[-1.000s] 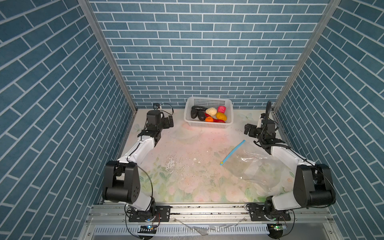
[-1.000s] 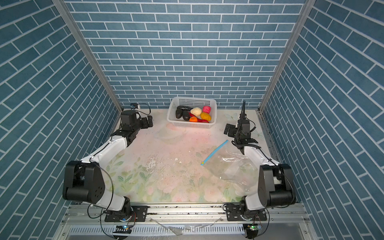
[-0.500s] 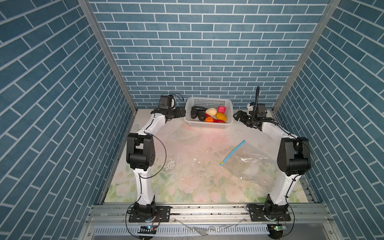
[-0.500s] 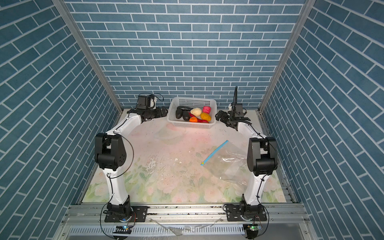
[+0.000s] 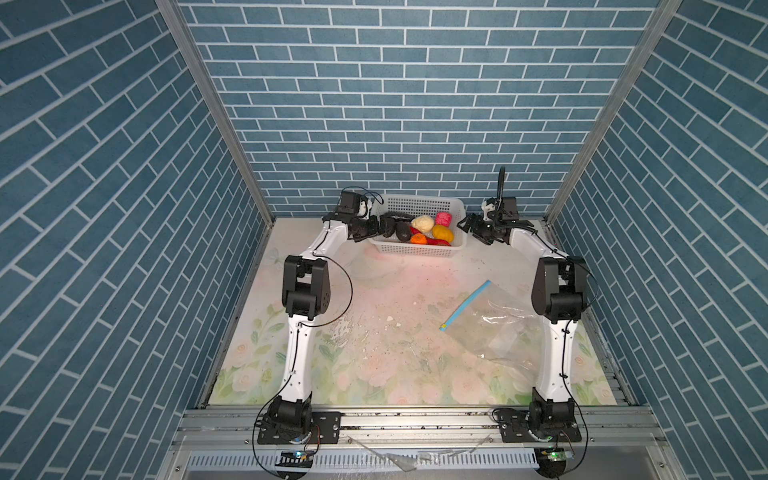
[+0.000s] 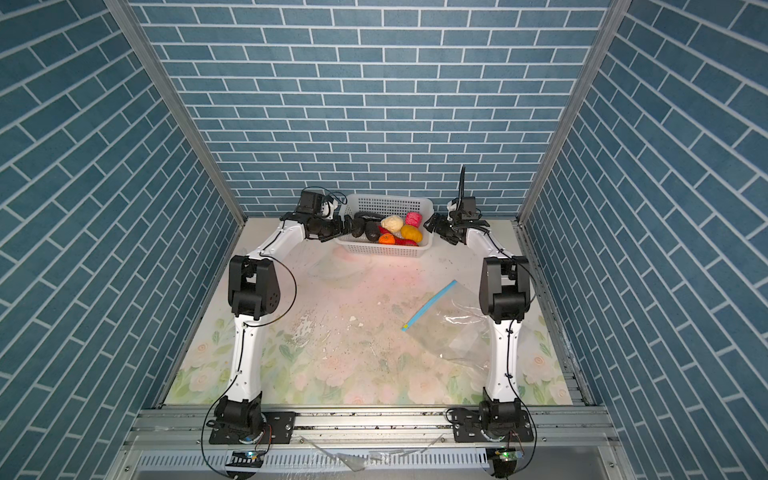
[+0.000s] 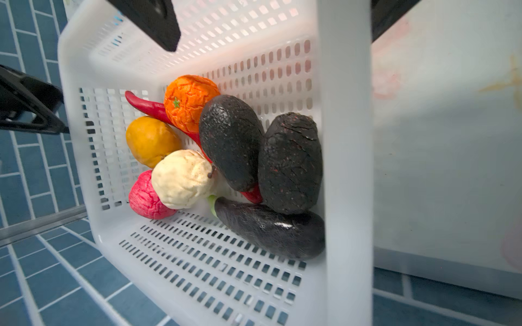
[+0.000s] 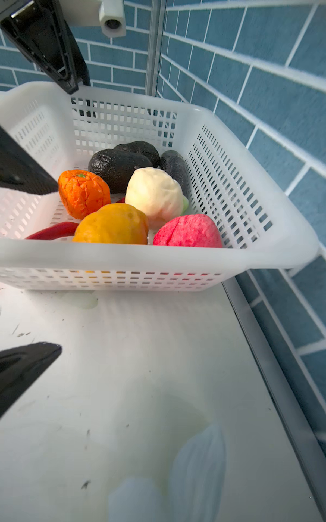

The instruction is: Place the food in the zip-top bag and seal the zipper

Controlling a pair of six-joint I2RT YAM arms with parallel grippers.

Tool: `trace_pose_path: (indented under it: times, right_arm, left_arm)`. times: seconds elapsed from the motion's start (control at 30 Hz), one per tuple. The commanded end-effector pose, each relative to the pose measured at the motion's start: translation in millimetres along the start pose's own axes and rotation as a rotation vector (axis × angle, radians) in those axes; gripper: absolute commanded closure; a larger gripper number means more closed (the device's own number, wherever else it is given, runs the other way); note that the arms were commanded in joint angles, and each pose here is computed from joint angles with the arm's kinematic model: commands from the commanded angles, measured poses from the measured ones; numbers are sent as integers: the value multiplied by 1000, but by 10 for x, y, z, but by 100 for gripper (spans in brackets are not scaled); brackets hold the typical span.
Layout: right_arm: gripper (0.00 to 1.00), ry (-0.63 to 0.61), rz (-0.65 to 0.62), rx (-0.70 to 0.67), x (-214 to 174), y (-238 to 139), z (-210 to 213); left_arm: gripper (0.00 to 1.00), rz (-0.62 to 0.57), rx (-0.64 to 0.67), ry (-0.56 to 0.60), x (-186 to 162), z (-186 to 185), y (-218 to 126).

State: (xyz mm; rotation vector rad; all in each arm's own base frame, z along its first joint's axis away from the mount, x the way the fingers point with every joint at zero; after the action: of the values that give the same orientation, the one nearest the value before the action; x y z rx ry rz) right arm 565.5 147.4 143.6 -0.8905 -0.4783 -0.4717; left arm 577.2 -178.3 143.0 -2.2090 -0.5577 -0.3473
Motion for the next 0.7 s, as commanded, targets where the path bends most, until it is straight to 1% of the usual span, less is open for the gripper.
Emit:
trace_pose_path:
  times: [0.0,0.23,0.47,0.67]
  right_arm:
    - [21,-55,21,86,52,21,302]
    - [29,-104,32,117,31,45,550]
    - [34,-134,69,127,-68,58,769]
    - [35,-164,116,128,-286,33,990]
  left_arm:
    - [4,6,-66,1,31,-206,-85]
    - [6,-12,-101,26,-2,-402,-254]
    - [7,-22,-72,33,-106,-407,-433]
    - [7,-28,-40,27,-298,-348,-620]
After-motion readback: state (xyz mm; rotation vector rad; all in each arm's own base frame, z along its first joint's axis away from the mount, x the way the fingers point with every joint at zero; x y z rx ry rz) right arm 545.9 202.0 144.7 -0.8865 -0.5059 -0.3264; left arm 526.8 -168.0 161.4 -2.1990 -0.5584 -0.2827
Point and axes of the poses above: each gripper's point midway between its finger pads, its own y axis out along the fingers, its own z axis along the line the jaws close on, x = y × z, the point moved 4 cm from there along -y, back along the fingers, and after that the axes turned 8 degrees about -y, right-handed, at the moved point
